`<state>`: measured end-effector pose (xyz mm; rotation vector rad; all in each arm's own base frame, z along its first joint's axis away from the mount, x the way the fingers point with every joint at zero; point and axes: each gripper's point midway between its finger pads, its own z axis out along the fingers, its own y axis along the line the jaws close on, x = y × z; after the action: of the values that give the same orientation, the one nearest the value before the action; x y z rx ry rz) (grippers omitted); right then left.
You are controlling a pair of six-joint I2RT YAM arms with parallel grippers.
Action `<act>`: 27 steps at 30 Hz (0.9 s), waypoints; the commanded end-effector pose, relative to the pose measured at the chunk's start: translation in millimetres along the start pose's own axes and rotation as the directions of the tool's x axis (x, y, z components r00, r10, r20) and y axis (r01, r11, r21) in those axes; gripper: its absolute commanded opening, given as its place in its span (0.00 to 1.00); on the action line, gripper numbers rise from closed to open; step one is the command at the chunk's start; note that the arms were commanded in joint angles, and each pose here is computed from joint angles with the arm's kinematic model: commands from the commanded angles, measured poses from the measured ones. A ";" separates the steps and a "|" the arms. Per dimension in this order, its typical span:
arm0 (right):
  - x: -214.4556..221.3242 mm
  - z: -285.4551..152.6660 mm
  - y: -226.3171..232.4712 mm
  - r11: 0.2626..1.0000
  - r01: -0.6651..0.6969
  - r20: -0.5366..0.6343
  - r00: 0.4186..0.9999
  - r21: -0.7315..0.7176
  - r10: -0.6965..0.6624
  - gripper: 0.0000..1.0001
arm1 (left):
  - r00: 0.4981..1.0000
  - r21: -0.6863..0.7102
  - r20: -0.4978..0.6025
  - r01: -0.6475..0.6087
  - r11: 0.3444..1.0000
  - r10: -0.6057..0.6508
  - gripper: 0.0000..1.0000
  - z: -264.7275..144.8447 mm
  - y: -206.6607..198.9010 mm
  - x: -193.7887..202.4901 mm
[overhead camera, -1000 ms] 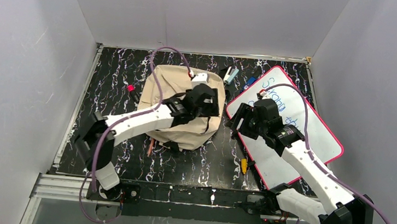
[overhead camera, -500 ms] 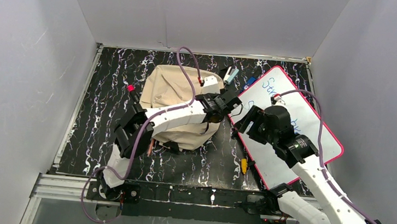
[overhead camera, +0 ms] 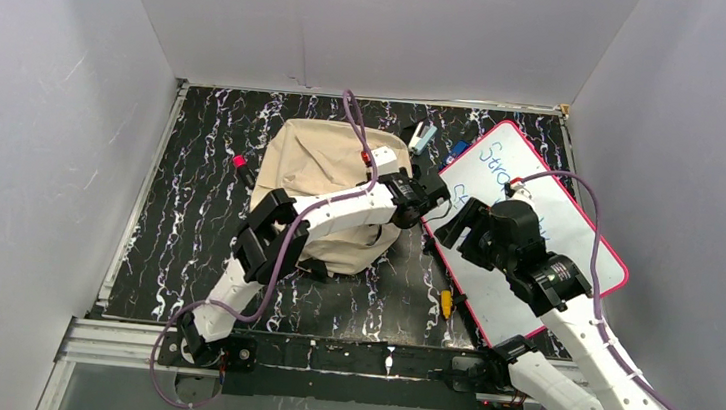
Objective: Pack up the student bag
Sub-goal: Zip the student bag at the center of the board.
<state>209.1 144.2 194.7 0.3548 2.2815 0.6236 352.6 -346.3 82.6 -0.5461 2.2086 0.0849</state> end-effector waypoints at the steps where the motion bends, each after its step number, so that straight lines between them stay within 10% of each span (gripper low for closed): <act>1: -13.9 -8.0 7.9 1.000 -0.018 0.052 0.998 -0.025 0.019 0.78 | 0.993 -0.040 0.108 0.050 0.998 -0.046 0.61 -0.2 3.2 -23.6; 27: -8.0 -1.1 10.2 0.999 -0.012 0.025 1.000 -0.040 0.013 0.79 | 0.992 -0.182 0.123 0.029 0.983 -0.006 0.20 21.6 64.7 -36.0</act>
<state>208.2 145.4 194.5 0.3507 2.2865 0.6310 355.3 -301.7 51.6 -0.6477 2.1709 0.2419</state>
